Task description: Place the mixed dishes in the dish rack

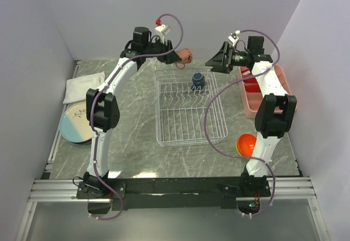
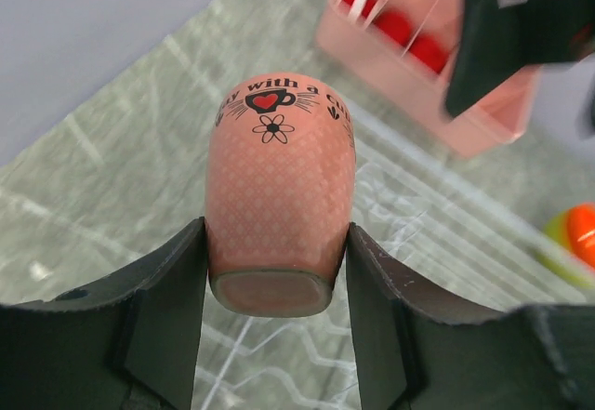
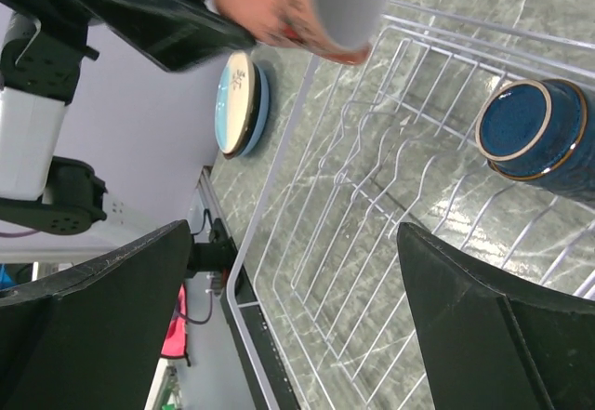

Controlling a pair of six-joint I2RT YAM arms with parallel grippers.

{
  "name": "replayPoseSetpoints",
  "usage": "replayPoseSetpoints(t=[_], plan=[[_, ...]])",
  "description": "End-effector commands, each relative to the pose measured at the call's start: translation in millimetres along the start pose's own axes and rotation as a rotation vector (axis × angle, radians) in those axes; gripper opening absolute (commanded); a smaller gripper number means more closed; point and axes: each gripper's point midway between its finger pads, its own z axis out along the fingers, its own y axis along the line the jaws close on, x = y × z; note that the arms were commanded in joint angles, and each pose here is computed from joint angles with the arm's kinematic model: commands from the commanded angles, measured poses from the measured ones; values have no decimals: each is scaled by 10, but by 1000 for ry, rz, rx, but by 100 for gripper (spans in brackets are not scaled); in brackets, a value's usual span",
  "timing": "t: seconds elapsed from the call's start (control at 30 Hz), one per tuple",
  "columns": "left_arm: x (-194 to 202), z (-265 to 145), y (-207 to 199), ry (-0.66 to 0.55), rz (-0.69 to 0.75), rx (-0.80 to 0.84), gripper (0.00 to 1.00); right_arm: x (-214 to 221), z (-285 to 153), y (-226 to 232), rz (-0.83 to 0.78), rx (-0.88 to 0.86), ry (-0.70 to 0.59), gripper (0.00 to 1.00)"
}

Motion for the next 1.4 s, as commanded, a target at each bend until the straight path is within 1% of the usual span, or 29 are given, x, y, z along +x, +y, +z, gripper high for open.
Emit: replayPoseSetpoints(t=[0.0, 0.07, 0.17, 0.27, 0.37, 0.43, 0.47, 0.5, 0.53, 0.6, 0.7, 0.73, 0.93, 1.2, 1.37], plan=[[5, -93, 103, 75, 241, -92, 1, -35, -157, 191, -68, 11, -29, 100], [81, -128, 126, 124, 294, -99, 1, -32, -177, 182, -64, 15, -32, 100], [71, -163, 91, 157, 381, -86, 1, -41, -198, 182, -66, 16, -36, 100], [73, -176, 98, 179, 458, -93, 1, -41, -212, 164, -62, 19, -39, 100], [52, -153, 22, 191, 534, -61, 1, -29, -234, 176, -61, 20, -41, 100], [135, -132, -62, 219, 549, -30, 1, -18, -256, 172, -57, 23, -44, 100], [153, -124, -79, 231, 594, -17, 1, -16, -264, 171, -56, 26, -46, 100], [250, -115, -144, 263, 596, 6, 1, -2, -270, 164, -53, 26, -45, 100], [278, -105, -172, 271, 619, 24, 1, -8, -283, 160, -55, 28, -49, 100], [361, -112, -219, 293, 617, 51, 1, 4, -301, 150, -48, 30, -50, 100], [441, -78, -228, 321, 681, 70, 1, -3, -330, 160, -47, 30, -55, 100], [451, -78, -194, 337, 725, 60, 1, 1, -339, 151, -42, 29, -55, 100], [506, 22, -44, 378, 848, 14, 1, 43, -421, 114, -17, 33, -65, 100], [737, 104, 78, 485, 911, -11, 1, 48, -532, 42, 17, 32, -83, 100], [804, 172, 123, 505, 937, -16, 1, 11, -551, 18, -8, 59, -83, 100]])
